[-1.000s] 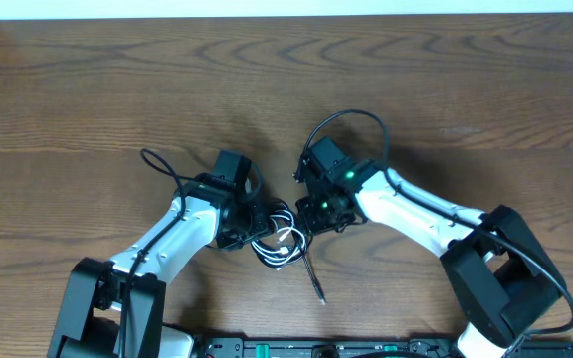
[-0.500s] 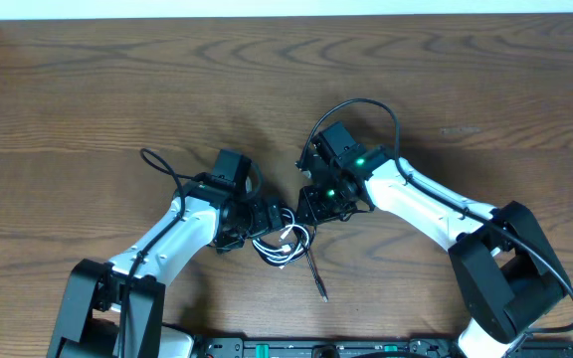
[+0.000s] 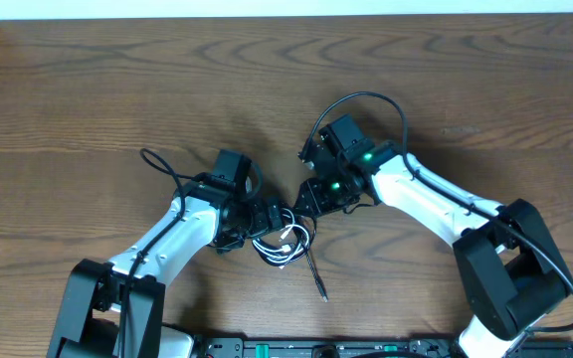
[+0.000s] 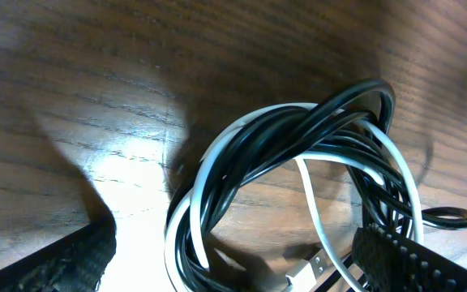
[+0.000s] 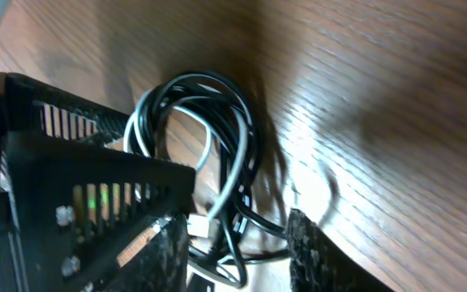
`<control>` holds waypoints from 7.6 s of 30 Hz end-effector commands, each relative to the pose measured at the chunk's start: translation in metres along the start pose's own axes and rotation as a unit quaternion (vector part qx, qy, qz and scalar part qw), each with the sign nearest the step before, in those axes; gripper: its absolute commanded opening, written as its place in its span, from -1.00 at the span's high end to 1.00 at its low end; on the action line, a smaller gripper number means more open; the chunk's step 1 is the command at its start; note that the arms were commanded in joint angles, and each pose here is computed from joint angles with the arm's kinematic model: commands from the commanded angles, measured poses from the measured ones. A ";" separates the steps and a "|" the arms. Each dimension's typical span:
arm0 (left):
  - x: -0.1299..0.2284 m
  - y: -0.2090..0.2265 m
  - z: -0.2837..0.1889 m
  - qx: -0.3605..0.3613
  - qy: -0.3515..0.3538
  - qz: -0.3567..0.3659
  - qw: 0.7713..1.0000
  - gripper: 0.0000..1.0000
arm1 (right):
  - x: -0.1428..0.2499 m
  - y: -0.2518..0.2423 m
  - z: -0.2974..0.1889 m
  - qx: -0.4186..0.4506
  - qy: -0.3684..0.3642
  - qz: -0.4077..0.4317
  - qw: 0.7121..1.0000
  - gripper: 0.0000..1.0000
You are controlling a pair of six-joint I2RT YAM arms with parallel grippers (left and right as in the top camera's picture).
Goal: Untangle cables
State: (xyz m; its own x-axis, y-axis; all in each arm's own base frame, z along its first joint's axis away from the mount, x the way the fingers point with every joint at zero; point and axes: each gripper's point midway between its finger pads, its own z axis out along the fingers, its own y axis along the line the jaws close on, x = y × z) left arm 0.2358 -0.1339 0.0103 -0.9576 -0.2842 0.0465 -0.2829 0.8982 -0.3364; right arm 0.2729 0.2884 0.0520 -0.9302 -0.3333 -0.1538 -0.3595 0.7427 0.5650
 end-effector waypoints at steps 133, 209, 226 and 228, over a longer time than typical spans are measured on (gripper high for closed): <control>-0.057 -0.036 -0.080 0.334 -0.136 0.310 0.880 0.85 | -0.027 0.050 -0.064 -0.286 -0.026 -0.010 0.958 0.64; -0.053 -0.035 -0.078 0.333 -0.126 0.303 0.884 0.85 | -0.039 0.018 -0.013 -0.061 -0.067 -0.031 0.995 0.95; -0.052 -0.035 -0.078 0.333 -0.125 0.302 0.884 0.85 | -0.049 0.042 0.012 0.027 -0.118 -0.095 0.988 0.74; -0.052 -0.035 -0.077 0.333 -0.125 0.302 0.884 0.85 | -0.051 0.047 0.013 0.020 -0.124 -0.101 0.987 0.73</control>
State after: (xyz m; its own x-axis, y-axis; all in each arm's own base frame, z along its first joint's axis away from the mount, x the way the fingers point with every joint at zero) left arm 0.2933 -0.1173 0.0867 -0.8646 0.0318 -0.5015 0.4248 0.5793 -0.6956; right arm 0.3108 0.3272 0.0634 -0.8459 -0.3166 -0.4292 -0.5004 0.7499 0.4329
